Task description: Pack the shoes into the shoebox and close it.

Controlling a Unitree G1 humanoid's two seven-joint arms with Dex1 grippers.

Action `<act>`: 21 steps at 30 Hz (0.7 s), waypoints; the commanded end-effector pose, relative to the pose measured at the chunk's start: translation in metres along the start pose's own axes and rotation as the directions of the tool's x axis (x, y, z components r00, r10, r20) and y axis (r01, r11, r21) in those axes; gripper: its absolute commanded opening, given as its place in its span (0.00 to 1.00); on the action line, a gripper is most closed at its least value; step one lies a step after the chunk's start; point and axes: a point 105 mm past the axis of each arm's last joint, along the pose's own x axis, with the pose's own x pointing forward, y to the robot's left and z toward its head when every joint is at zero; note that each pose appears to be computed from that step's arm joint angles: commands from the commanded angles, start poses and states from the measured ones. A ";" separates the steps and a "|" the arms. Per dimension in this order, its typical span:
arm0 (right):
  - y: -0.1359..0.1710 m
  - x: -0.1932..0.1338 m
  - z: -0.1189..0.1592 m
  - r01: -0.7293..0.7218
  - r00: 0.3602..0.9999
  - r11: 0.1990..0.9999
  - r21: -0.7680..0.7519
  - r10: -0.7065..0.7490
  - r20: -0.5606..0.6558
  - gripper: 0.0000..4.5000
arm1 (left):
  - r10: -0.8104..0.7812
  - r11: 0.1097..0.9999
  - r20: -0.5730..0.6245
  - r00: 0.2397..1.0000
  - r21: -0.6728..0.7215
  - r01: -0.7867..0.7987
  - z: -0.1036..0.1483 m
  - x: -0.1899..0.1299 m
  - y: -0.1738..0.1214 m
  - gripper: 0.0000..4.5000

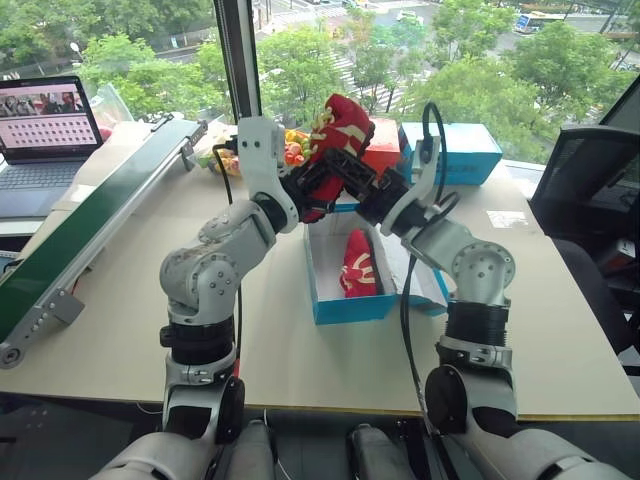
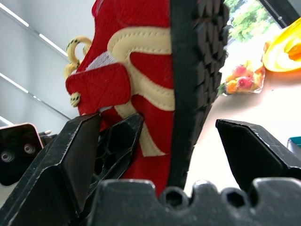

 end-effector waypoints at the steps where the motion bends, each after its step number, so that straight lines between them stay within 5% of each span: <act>1: 0.018 0.002 0.020 -0.058 0.995 0.998 -0.033 0.060 0.078 0.26 | -0.075 0.997 0.045 0.996 0.021 0.074 0.013 -0.001 -0.020 0.05; 3: 0.018 0.003 0.021 -0.057 0.995 0.998 -0.035 0.059 0.081 0.15 | -0.081 0.997 0.044 0.996 0.019 0.080 0.012 -0.001 -0.021 0.05; 9: 0.017 0.003 0.023 -0.036 0.997 0.995 -0.093 0.042 0.068 0.06 | -0.027 0.999 0.085 0.996 0.019 0.026 0.024 -0.009 -0.002 0.58; 14: 0.017 0.004 0.032 0.049 0.999 0.959 -0.280 -0.044 0.024 0.06 | 0.006 0.959 -0.056 0.998 0.284 0.010 0.024 -0.037 0.041 0.97; 21: 0.005 0.002 0.001 0.113 0.961 0.932 -0.344 -0.190 -0.199 0.06 | 0.135 0.894 -0.108 0.985 0.441 -0.074 0.040 -0.072 0.095 0.99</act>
